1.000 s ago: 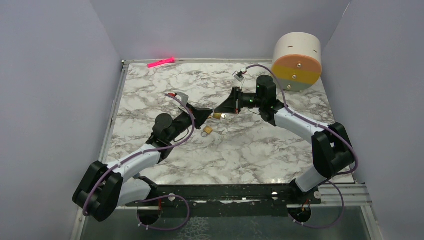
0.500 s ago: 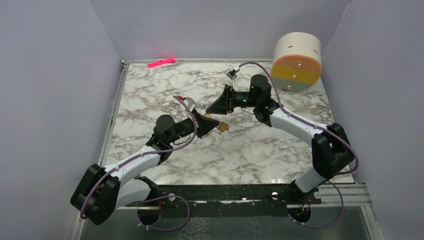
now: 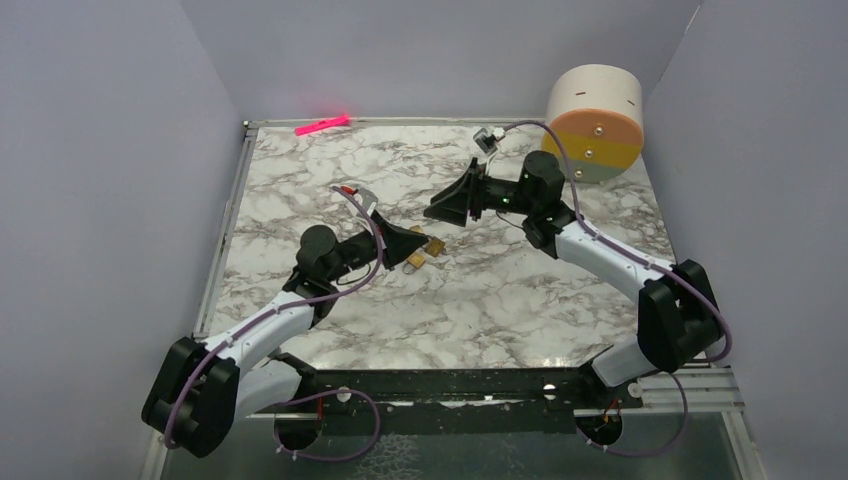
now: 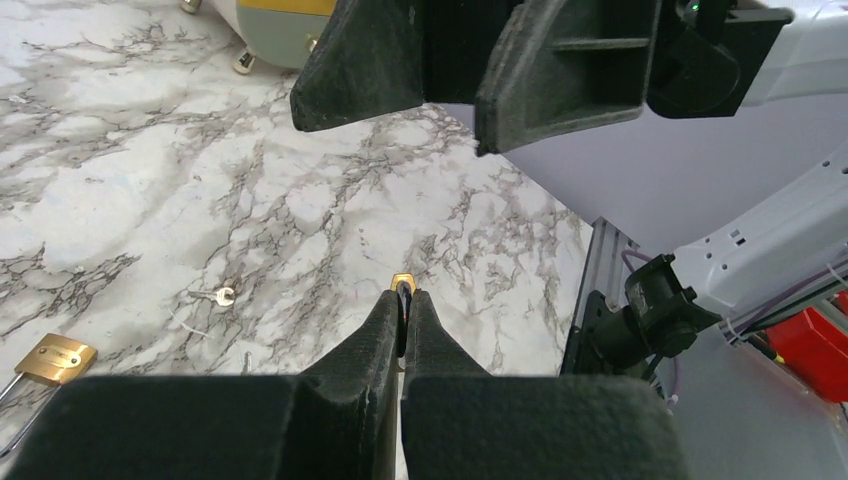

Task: Lock with the key
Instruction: Lock the lock.

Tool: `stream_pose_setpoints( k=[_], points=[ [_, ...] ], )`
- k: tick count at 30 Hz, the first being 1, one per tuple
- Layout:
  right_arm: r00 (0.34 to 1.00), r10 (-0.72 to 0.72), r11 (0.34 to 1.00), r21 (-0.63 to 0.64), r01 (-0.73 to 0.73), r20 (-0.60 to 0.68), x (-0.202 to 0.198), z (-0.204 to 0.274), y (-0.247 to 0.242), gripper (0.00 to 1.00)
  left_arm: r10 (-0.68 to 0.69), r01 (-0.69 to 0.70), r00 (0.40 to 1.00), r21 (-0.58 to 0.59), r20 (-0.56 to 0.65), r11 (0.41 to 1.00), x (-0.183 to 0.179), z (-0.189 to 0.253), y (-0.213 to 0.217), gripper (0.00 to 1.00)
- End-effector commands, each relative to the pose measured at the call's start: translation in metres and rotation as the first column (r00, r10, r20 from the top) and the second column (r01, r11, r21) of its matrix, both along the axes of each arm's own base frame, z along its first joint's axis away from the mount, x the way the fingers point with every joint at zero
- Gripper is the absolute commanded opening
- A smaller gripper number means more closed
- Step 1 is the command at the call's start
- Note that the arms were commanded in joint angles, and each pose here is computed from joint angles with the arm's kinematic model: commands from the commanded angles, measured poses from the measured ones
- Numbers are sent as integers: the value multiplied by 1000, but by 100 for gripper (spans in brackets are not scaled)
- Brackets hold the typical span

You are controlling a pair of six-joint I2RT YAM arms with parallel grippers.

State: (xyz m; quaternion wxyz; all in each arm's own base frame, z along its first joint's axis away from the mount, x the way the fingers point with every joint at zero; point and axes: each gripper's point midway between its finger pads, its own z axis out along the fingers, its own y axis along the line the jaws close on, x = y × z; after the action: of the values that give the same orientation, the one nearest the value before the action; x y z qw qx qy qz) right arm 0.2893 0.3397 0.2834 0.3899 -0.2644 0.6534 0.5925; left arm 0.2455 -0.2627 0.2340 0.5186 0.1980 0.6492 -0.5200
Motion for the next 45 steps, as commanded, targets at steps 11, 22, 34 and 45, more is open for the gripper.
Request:
stream_pose_setpoints(
  k=[11, 22, 34, 45],
  points=[
    [995, -32, 994, 110, 21, 99, 1, -15, -31, 70, -4, 8, 997, -51, 73, 999, -1, 32, 3, 0],
    [978, -2, 990, 137, -27, 207, -29, -28, -42, 69, 34, -26, 991, -64, 126, 998, 9, 50, 10, 0],
    [942, -10, 977, 205, -63, 335, -42, -31, -47, 66, 13, -4, 992, -69, 124, 998, 12, 57, 9, 0],
    [950, 26, 969, 225, -100, 310, -37, -39, -37, 54, 1, 8, 992, -70, 125, 997, 13, 60, 7, 0]
  ],
)
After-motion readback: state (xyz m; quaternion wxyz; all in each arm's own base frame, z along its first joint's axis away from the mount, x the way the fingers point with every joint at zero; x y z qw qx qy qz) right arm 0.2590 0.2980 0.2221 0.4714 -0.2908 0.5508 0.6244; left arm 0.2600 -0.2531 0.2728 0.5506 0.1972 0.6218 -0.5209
